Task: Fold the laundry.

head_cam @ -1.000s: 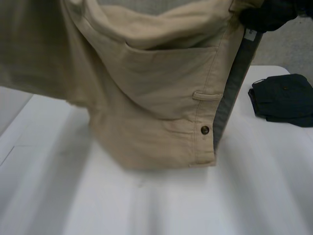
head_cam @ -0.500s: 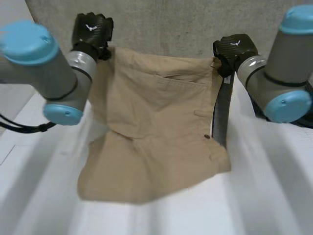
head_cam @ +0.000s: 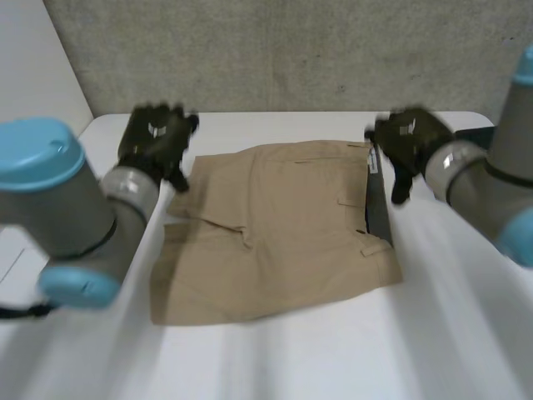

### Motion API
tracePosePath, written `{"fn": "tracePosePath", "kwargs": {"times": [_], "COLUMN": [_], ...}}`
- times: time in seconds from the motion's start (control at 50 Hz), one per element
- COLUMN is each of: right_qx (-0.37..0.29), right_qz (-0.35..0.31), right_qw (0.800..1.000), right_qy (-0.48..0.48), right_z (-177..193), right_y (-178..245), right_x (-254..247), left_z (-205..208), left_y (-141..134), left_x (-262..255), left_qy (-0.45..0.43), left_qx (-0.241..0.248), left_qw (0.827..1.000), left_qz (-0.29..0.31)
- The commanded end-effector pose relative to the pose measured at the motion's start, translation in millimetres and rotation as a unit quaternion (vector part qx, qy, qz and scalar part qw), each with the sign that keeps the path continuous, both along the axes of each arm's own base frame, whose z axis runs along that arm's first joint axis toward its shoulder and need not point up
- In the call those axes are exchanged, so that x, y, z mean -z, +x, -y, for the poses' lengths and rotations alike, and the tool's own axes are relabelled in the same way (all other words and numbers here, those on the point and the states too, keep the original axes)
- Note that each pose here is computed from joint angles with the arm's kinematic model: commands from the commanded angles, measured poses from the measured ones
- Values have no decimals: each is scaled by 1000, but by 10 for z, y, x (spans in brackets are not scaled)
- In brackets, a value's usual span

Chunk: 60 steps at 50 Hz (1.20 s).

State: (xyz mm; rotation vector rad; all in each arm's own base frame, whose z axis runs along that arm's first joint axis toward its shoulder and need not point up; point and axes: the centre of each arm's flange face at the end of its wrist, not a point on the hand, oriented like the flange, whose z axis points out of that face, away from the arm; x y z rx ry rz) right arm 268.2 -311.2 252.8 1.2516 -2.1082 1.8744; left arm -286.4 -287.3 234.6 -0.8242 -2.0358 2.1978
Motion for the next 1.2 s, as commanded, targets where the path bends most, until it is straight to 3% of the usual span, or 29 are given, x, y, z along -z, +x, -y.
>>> {"fn": "tracePosePath", "kwargs": {"times": [0.02, 0.12, 0.28, 0.52, 0.72, 0.94, 1.2], "right_qx": [-54, -75, -97, -70, -67, -54, -37], "right_qz": [-72, -60, -14, 35, 32, 27, 23], "right_qw": [985, 973, 967, 986, 988, 994, 997], "right_qy": [150, 211, 233, 147, 139, 88, 66], "right_z": [-659, -861, -902, -469, -289, -50, 134], "right_y": [-331, -425, -504, -417, -386, -308, -214], "right_x": [400, 590, 746, 997, 1150, 1239, 1381], "left_z": [-739, -1127, -1151, -870, -671, -347, -225], "left_y": [278, 417, 540, 458, 340, 220, 159], "left_x": [352, 612, 767, 888, 1073, 1045, 1237], "left_qy": [134, 235, 290, 274, 275, 210, 178], "left_qx": [13, 29, 6, -2, -1, -16, 2], "left_qw": [989, 968, 955, 960, 960, 977, 978], "left_qz": [65, 85, 57, 51, 56, 32, 109]}}
